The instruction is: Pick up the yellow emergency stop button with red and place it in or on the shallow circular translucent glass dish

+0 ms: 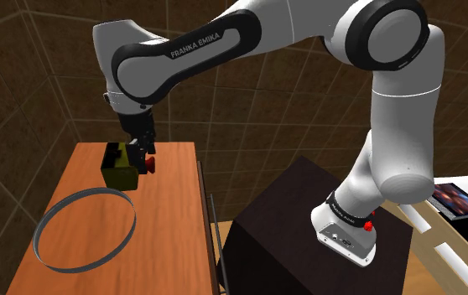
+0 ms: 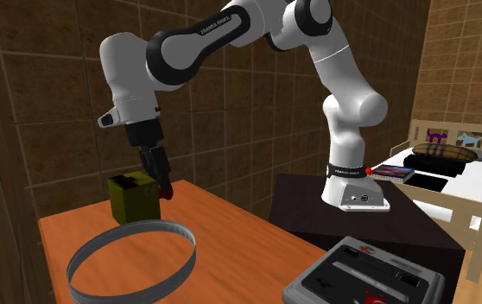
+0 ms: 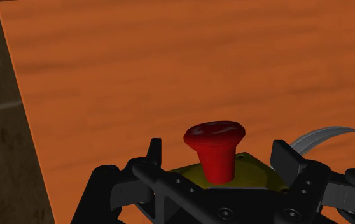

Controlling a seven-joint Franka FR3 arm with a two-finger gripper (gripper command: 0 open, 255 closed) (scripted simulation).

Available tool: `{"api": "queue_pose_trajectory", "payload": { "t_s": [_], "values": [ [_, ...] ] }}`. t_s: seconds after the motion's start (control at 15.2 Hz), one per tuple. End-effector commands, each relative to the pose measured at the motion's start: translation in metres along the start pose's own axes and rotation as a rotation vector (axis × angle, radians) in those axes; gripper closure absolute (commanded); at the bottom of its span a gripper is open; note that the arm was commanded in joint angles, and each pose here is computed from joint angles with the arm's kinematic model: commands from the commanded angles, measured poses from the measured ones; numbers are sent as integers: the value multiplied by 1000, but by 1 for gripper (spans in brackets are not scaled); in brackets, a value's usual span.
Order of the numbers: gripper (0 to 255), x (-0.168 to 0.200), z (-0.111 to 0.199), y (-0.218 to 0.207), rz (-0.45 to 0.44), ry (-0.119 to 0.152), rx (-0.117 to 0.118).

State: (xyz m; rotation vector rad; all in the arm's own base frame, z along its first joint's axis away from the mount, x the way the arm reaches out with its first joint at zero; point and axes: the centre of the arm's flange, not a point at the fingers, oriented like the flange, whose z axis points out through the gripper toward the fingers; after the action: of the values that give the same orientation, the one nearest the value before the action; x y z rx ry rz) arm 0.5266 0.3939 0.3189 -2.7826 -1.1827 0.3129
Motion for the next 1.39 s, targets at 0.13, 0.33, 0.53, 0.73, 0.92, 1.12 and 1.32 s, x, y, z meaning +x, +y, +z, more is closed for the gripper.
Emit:
{"api": "queue_pose_trajectory", "payload": {
  "t_s": [0.13, 0.33, 0.53, 0.73, 0.92, 1.12, 1.32],
  "values": [
    [0, 0, 0, 0, 0, 0, 0],
    [255, 0, 0, 0, 0, 0, 0],
    [255, 0, 0, 0, 0, 0, 0],
    [255, 0, 0, 0, 0, 0, 0],
    [255, -1, -5, -1, 0, 0, 0],
    [255, -3, -20, -4, 0, 0, 0],
    [255, -6, -36, -6, 0, 0, 0]
  ]
}}
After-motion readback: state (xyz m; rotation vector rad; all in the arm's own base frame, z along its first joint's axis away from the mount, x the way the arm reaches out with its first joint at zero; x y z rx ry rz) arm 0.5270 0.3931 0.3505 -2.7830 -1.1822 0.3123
